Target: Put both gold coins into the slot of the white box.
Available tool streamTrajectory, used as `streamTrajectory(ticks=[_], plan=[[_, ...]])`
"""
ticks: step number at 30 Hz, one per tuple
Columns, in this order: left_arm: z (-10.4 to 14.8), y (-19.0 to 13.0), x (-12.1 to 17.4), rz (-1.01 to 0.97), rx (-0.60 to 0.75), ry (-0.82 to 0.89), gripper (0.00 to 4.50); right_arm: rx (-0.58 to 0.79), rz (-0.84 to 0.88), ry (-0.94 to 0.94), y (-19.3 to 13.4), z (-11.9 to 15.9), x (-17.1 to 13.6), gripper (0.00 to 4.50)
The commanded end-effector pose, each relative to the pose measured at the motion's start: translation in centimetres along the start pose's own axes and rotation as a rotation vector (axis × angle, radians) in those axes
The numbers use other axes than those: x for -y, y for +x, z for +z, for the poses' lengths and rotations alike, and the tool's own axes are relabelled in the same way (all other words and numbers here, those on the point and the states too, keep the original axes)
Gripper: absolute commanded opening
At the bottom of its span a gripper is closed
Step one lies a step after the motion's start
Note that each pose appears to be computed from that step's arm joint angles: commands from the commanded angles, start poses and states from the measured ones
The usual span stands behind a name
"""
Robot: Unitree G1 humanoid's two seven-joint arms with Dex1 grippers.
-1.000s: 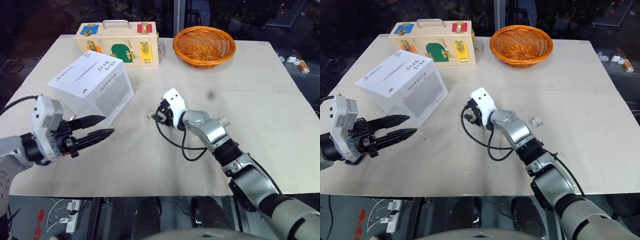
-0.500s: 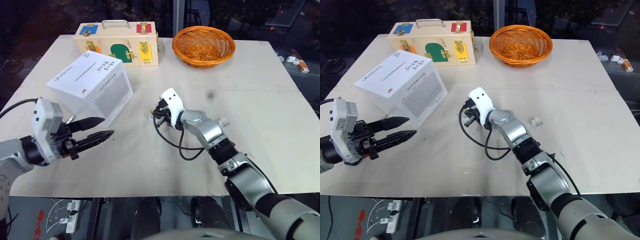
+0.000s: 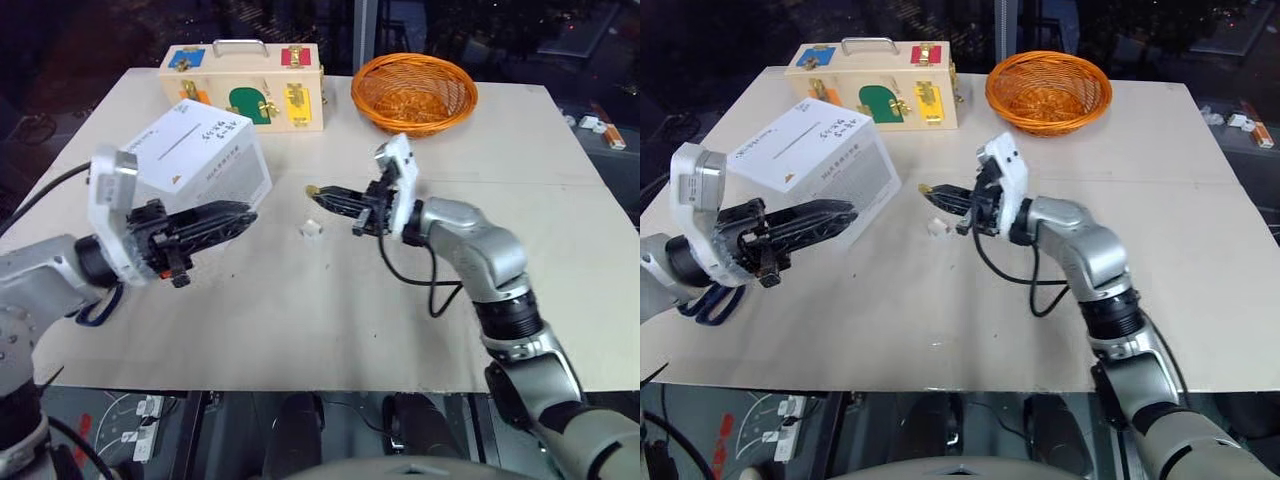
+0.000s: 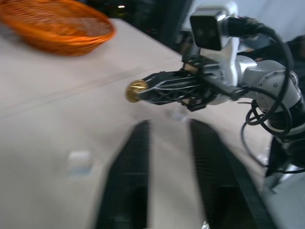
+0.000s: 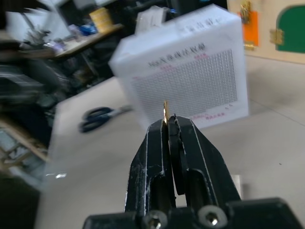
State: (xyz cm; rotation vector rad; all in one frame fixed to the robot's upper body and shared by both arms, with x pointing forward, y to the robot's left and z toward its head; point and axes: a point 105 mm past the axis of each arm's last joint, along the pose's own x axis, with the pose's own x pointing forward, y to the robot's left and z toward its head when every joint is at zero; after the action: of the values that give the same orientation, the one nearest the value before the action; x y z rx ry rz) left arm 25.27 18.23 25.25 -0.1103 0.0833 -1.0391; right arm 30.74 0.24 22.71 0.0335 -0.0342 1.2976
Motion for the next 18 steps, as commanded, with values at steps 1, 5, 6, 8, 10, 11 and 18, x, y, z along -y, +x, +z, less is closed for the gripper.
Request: streamTrajectory(ticks=[1,5,6,8,10,11,18], plan=[[1.1,2.0,0.8,-0.116,0.036,-0.016,0.65,0.021,0.117,-0.043,-1.7,2.3,-2.6,0.00],[1.8,3.8,1.1,-0.214,0.043,-0.018,0.65,0.006,0.135,-0.065,-2.6,3.1,-3.5,0.00],[1.8,4.3,1.3,-0.238,0.036,-0.012,0.65,0.004,0.132,-0.073,-2.7,3.2,-3.6,0.00],[1.8,4.7,1.4,-0.272,0.028,-0.008,0.65,0.004,0.126,-0.082,-2.8,3.4,-3.7,0.00],[1.9,5.0,1.7,-0.305,0.020,-0.008,0.65,0.007,0.117,-0.089,-2.9,3.6,-3.7,0.00],[1.8,5.1,1.8,-0.320,0.012,-0.002,0.65,0.007,0.112,-0.092,-3.0,3.6,-3.7,0.00],[1.7,5.0,2.1,-0.377,-0.021,-0.003,0.65,0.011,0.107,-0.099,-3.3,3.8,-4.0,0.00]])
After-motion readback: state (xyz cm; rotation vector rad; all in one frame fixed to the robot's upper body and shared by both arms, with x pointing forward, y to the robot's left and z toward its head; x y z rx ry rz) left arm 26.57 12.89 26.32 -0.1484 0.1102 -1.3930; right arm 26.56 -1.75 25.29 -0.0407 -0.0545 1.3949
